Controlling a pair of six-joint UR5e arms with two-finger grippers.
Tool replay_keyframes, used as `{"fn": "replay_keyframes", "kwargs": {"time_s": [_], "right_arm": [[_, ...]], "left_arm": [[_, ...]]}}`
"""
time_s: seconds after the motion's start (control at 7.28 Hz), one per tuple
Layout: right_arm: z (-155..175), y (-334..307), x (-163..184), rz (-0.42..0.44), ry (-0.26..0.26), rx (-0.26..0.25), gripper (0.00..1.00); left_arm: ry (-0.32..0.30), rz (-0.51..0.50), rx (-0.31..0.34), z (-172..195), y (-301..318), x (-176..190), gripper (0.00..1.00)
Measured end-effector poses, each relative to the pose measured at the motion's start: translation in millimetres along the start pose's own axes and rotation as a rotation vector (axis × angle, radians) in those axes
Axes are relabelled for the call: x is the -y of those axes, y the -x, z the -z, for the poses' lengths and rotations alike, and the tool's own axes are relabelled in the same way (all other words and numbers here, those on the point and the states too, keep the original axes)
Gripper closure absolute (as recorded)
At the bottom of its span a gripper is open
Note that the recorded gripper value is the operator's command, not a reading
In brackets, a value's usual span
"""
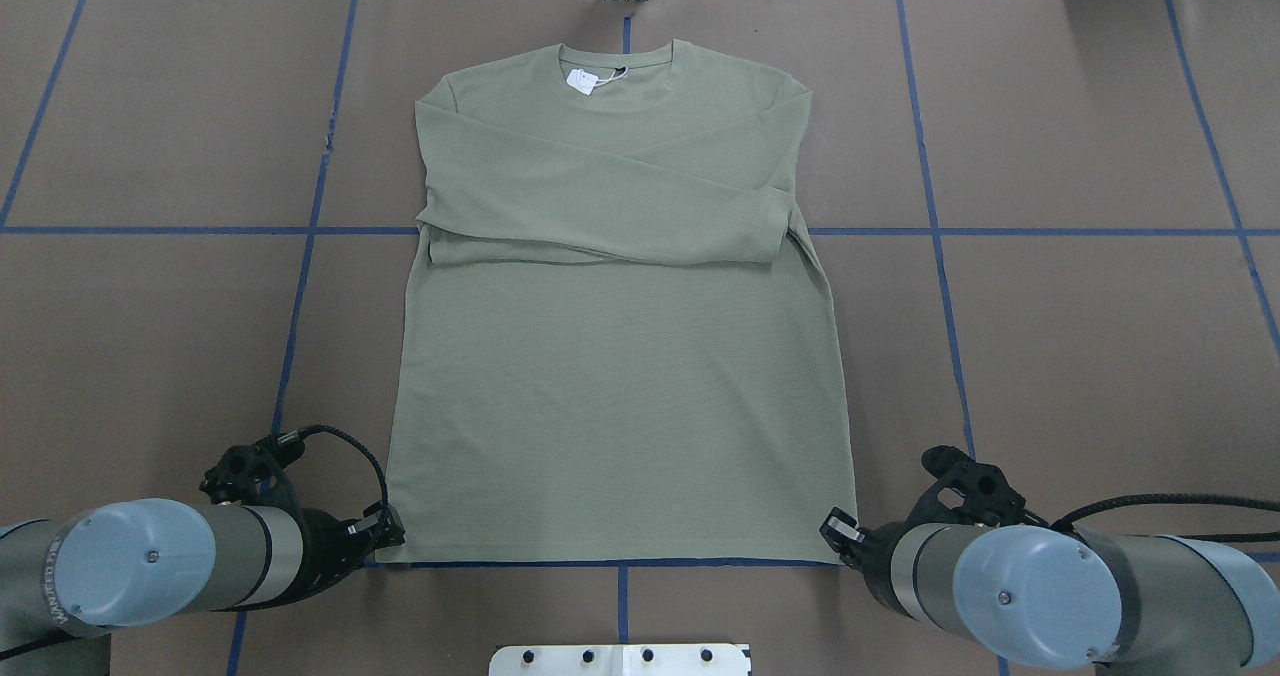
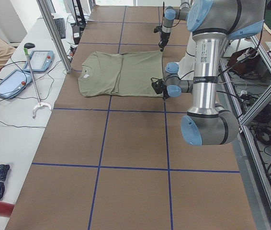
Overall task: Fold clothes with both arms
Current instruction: 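Grasp both hem corners with the left and right grippers, then lift the hem with both grippers and fold it toward the collar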
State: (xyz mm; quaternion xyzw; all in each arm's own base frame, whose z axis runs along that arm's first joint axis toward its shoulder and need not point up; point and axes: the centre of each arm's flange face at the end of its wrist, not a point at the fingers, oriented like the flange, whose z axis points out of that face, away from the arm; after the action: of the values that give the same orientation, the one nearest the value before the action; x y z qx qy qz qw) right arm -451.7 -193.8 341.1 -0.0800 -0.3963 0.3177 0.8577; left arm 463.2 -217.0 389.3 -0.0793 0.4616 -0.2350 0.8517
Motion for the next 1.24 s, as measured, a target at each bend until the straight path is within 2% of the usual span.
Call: {"fn": "replay_keyframes", "kwargs": {"time_s": [0.55,0.96,1.24], "right_arm": [[1,0,0,0.0,0.001,0.002,1.0],[12,1,-1,0.0,0.01,0.015,1.0],[42,-18,-5,0.02,0.043,0.018,1.0]], "left_arm": [[0.011,-0.004,0.005,6,-4,-7,1.0],[0.035,0.017,-0.037,45,-20,-19,1.0],[0.092,0.047,-0.064,81,-30,-48,1.0]]}}
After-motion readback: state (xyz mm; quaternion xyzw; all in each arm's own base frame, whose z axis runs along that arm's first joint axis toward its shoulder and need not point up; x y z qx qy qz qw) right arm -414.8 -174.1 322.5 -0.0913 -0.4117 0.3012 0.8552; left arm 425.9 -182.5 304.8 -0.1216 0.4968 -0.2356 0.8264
